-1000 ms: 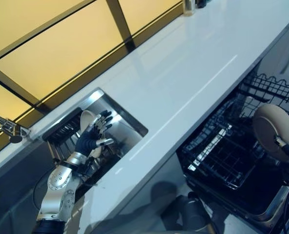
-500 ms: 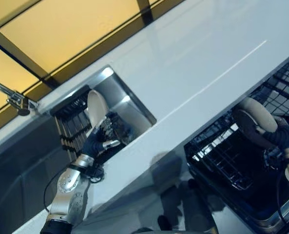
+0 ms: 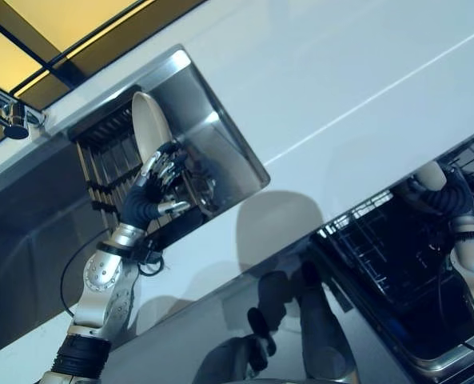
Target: Pick up plates and place into dishwasher.
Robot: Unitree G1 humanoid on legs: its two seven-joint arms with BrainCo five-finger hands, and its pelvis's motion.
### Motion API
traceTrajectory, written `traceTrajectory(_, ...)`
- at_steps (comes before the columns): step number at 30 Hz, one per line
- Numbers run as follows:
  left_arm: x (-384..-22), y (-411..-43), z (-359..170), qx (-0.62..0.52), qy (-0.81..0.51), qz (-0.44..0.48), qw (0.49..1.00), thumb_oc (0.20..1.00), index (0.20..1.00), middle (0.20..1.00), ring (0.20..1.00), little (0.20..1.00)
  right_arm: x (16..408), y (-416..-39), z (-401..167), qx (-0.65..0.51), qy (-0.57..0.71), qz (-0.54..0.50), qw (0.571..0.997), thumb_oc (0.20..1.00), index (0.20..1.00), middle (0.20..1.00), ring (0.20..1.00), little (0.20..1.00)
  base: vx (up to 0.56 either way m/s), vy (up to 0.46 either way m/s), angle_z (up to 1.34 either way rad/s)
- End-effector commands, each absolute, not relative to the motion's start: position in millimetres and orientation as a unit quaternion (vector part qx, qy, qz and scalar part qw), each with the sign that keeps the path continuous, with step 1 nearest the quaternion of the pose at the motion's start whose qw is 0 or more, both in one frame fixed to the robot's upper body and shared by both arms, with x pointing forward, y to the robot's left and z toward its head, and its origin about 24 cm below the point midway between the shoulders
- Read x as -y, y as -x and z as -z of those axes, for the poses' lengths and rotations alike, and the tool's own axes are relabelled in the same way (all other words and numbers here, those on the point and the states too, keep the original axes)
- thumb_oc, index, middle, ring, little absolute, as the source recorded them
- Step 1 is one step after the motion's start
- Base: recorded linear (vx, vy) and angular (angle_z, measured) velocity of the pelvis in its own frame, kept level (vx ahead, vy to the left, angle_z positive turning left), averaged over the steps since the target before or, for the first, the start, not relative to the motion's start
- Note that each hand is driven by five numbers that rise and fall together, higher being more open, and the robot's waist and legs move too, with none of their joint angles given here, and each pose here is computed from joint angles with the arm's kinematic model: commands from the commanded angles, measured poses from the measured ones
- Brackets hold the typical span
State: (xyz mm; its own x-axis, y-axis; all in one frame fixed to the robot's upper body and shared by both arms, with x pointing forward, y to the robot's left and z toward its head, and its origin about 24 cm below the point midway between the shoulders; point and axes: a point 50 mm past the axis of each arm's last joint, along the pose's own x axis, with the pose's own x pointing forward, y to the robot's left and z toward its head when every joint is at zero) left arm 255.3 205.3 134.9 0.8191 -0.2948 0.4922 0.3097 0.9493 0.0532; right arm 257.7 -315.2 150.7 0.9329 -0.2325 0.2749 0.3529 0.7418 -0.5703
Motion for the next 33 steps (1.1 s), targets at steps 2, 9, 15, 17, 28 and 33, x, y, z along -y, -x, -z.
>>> traceTrajectory(2,-208,-262,-122,0.234,0.020,0.130,0.963,1.000,1.000,1.000,1.000,1.000,296,-266,-142,0.085,0.331,0.102,0.934,0.200,0.200,0.200,0.200,0.200,-0.01,0.027,0.08)
traceTrajectory(9,-207,-259,-121,0.239,0.028,0.126,0.962,1.000,1.000,1.000,1.000,1.000,320,-259,-110,-0.015,0.363,0.138,0.921,0.200,0.200,0.200,0.200,0.200,0.00,0.003,0.01)
traceTrajectory(15,-208,-258,-126,0.239,0.021,0.133,0.962,1.000,1.000,1.000,1.000,1.000,354,-236,-62,-0.170,0.398,0.169,0.885,0.200,0.200,0.200,0.200,0.200,0.00,-0.015,0.05)
traceTrajectory(17,-207,-260,-128,0.238,0.017,0.137,0.961,1.000,1.000,1.000,1.000,1.000,360,-230,-48,-0.212,0.384,0.170,0.882,0.200,0.200,0.200,0.200,0.200,0.01,-0.040,0.07)
traceTrajectory(28,-205,-262,-133,0.225,0.000,0.156,0.962,1.000,1.000,1.000,1.000,1.000,370,-190,13,-0.401,0.318,0.152,0.846,0.200,0.200,0.200,0.200,0.200,0.01,-0.020,0.07)
traceTrajectory(33,-205,-265,-139,0.220,-0.011,0.166,0.961,1.000,1.000,1.000,1.000,1.000,366,-174,37,-0.475,0.285,0.120,0.824,0.200,0.200,0.200,0.200,0.200,0.00,-0.048,0.10)
